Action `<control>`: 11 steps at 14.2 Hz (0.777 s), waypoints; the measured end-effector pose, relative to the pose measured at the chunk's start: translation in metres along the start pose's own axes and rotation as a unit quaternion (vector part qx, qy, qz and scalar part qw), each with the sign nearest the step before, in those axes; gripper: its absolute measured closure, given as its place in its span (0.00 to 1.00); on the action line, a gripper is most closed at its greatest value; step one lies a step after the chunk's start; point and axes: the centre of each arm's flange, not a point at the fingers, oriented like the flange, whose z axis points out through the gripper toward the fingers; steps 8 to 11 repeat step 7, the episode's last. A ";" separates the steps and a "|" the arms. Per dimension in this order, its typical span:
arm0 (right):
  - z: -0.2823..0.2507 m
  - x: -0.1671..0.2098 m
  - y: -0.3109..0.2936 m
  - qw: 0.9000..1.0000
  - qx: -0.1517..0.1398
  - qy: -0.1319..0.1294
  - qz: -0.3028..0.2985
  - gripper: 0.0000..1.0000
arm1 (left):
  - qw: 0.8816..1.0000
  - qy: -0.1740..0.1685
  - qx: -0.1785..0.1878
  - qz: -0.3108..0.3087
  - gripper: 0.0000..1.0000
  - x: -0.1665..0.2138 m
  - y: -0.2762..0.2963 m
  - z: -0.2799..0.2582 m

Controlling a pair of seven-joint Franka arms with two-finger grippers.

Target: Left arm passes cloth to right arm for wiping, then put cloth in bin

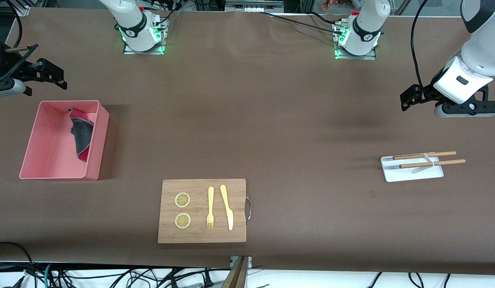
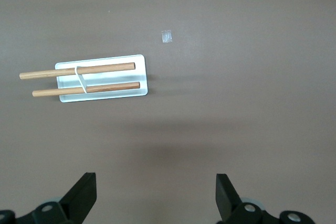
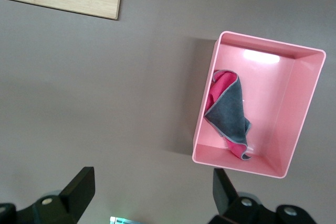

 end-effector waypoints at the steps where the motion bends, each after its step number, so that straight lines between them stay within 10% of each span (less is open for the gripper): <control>1: 0.001 0.000 -0.001 1.000 0.001 -0.004 -0.001 0.00 | 1.000 0.000 0.000 0.000 0.00 0.000 0.000 0.000; 11: 0.001 0.000 -0.006 1.000 0.001 -0.006 -0.005 0.00 | 1.000 0.000 0.000 0.000 0.00 0.000 0.000 0.000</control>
